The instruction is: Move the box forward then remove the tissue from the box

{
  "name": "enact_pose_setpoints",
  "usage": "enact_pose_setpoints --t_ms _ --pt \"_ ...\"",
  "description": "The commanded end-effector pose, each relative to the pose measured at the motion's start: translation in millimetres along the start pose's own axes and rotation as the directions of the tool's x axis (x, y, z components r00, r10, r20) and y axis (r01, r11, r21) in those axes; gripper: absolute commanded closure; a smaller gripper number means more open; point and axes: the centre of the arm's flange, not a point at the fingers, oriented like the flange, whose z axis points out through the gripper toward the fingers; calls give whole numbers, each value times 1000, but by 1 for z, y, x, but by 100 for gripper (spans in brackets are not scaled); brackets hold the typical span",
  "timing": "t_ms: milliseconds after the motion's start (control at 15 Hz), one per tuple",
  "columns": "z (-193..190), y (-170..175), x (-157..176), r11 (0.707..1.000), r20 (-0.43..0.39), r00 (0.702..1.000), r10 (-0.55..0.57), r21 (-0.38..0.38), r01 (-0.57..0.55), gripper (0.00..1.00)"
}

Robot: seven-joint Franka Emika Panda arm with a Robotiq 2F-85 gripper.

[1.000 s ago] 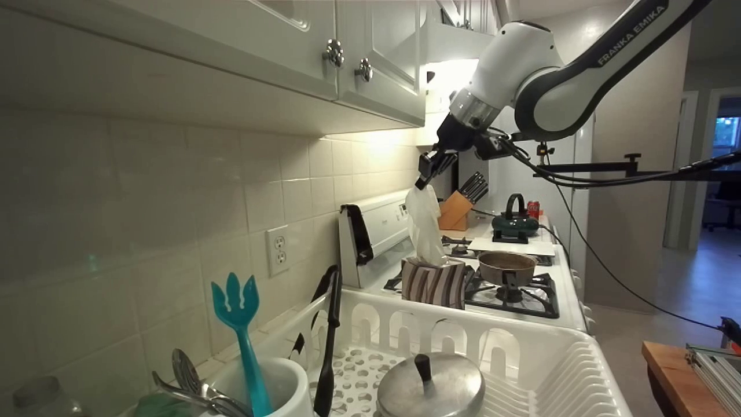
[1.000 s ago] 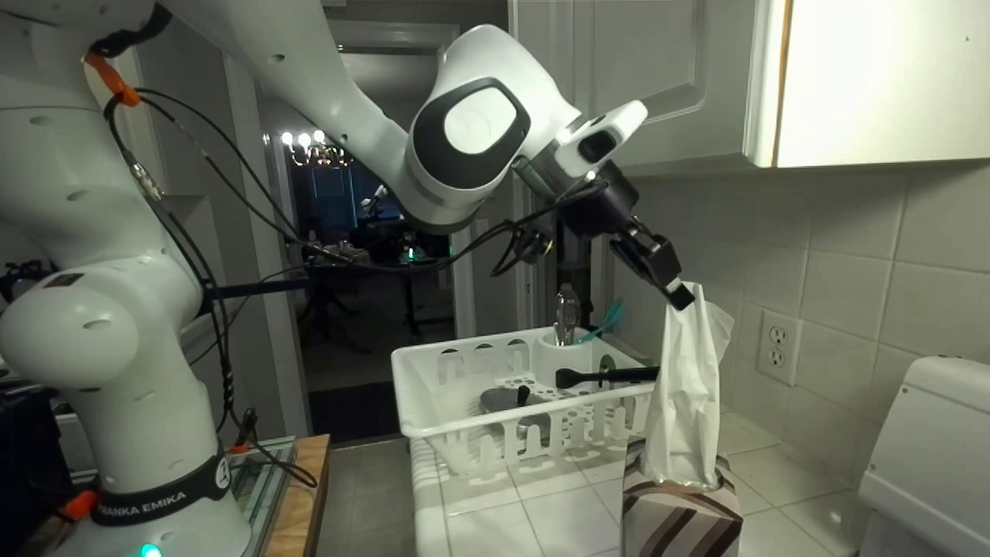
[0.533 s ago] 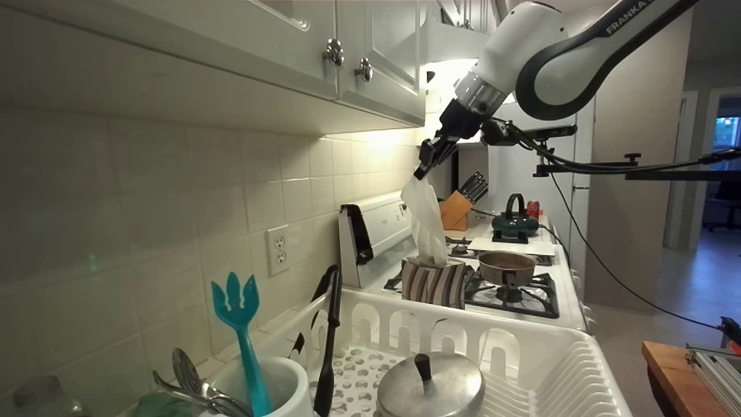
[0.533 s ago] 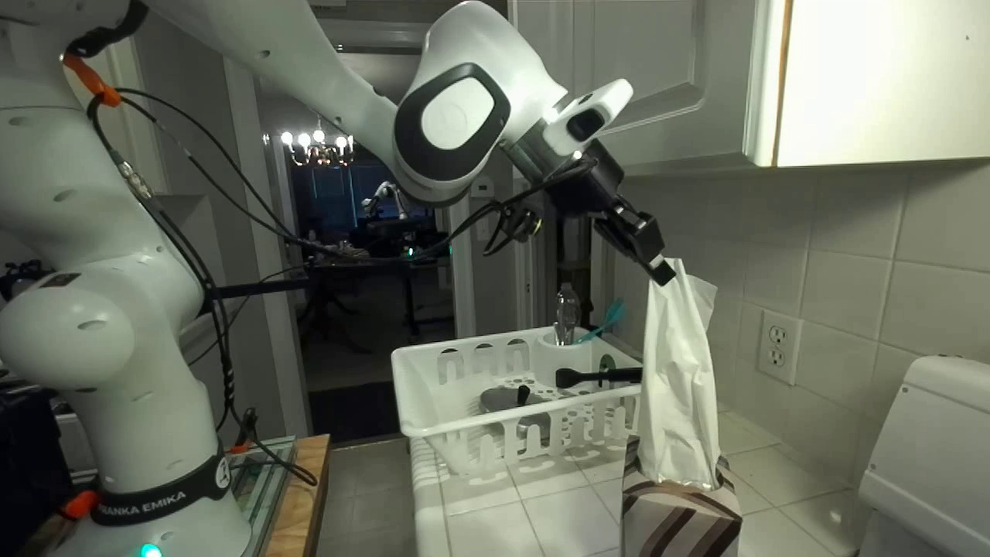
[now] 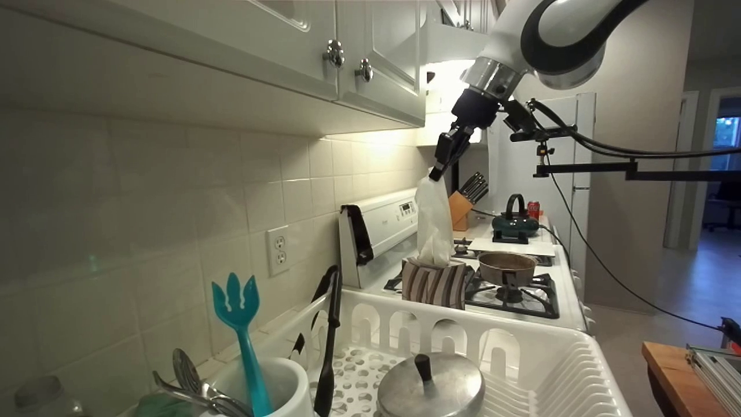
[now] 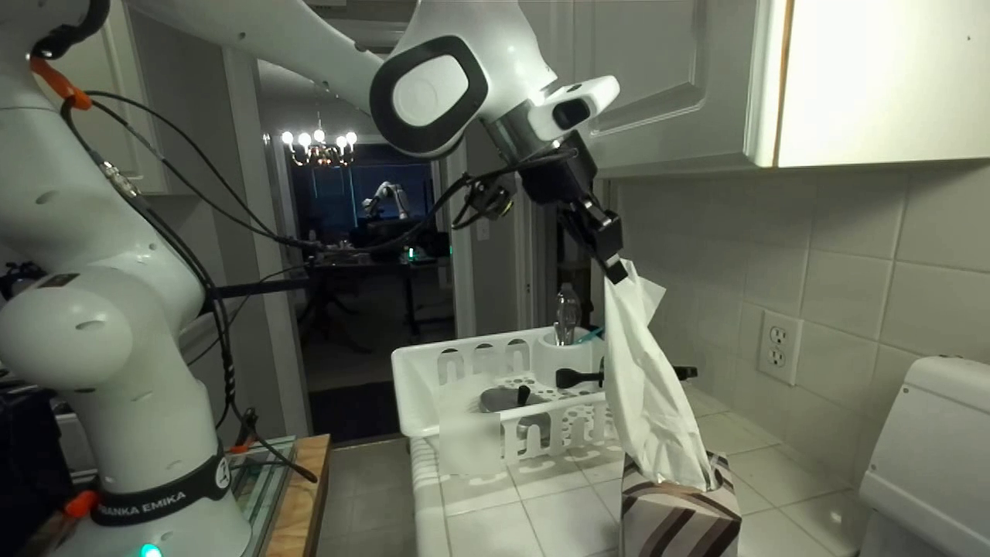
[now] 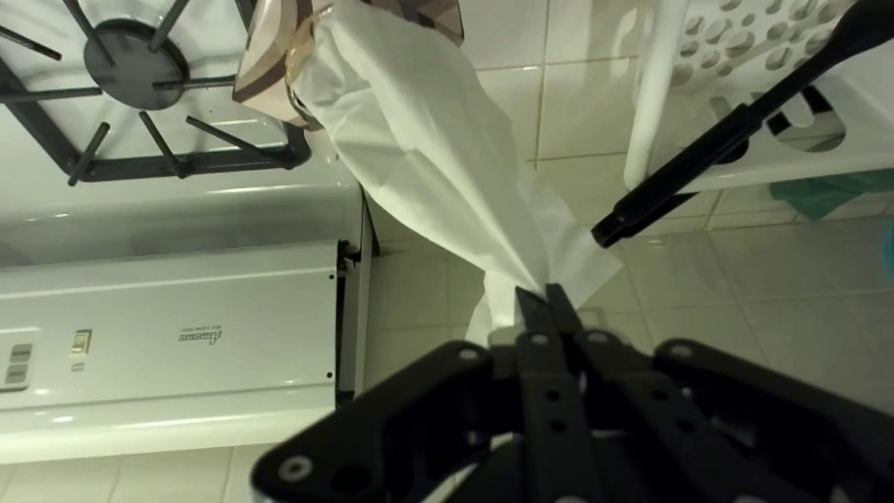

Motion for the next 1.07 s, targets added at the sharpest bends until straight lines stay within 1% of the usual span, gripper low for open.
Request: enact_pose_setpoints --t_ms 0,200,400,533,667,800,933,1000 --pt "-28 11 -6 1000 43 999 11 24 -12 100" --pt "-47 20 -10 999 69 997 24 37 -27 100" --pt "-68 30 -9 997 40 998 43 57 -46 100" --pt "-77 33 -7 998 45 999 27 64 -30 100" --pt "-83 35 -8 998 70 998 6 70 -11 100" --pt "-86 36 -10 997 117 993 -14 74 6 100" --pt "-89 34 -13 995 168 985 -27 102 10 100" --pt "-93 33 -15 993 177 984 -30 116 9 100"
